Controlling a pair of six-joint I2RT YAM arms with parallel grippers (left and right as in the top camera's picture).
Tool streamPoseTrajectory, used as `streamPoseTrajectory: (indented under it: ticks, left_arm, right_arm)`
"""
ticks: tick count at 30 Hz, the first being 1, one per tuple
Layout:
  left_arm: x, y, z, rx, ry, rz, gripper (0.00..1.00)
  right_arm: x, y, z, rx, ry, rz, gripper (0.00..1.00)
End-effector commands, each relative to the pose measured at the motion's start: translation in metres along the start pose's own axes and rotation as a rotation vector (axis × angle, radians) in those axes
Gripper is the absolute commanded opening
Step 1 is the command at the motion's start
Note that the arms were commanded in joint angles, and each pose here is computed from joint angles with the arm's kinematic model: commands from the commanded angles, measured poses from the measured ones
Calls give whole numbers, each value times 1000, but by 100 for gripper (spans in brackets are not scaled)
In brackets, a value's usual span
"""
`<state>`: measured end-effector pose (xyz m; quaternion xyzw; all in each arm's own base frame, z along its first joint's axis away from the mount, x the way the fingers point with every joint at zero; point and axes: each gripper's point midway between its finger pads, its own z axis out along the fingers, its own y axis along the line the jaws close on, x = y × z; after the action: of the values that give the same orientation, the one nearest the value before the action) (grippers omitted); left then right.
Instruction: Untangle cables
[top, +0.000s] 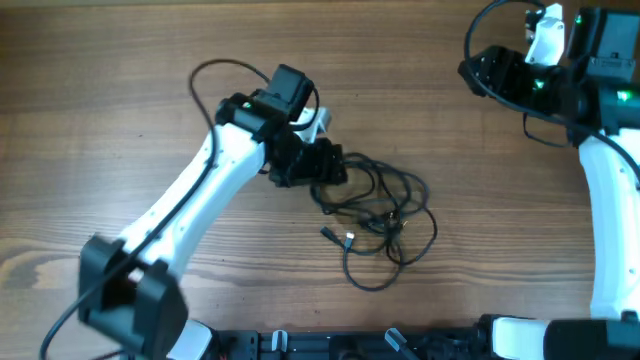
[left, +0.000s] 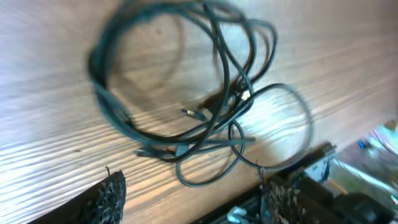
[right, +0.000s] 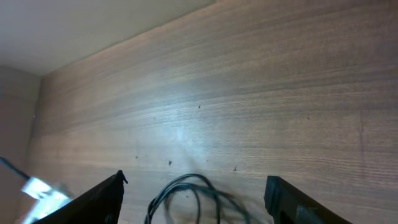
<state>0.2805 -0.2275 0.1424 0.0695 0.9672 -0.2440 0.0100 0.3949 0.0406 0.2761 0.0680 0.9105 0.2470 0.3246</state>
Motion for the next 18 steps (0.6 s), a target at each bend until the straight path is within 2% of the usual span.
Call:
streamPoseTrajectory:
  ticks: [1,5,7,10,13,14,18]
  left_arm:
    - [-14,3,-52,-95,-218,-54,70]
    - [-5,-5,-88,-78,-324,-92,63]
    - [1,-2,-93,-121,-347,-132,61]
    - [8,16,-88,-223,-371,-291,60]
    - [19,50,-66,-308,-383,-525,41]
    - [22,54,-56,-294,-357,-538,38]
    - [22,62,-11,-211,-288,-549,38]
  right_arm:
    - [-7,13,-23,-1,-59,-75,75]
    - [-1,11,-23,8,-31,-67,75]
    - [-1,11,-23,8,-31,-67,76]
    - [3,13,-21,1,-17,-68,80]
    - [23,32,-2,-27,67,-132,79]
    - [27,34,3,-20,85,-139,79]
    - [34,37,16,-20,124,-137,80]
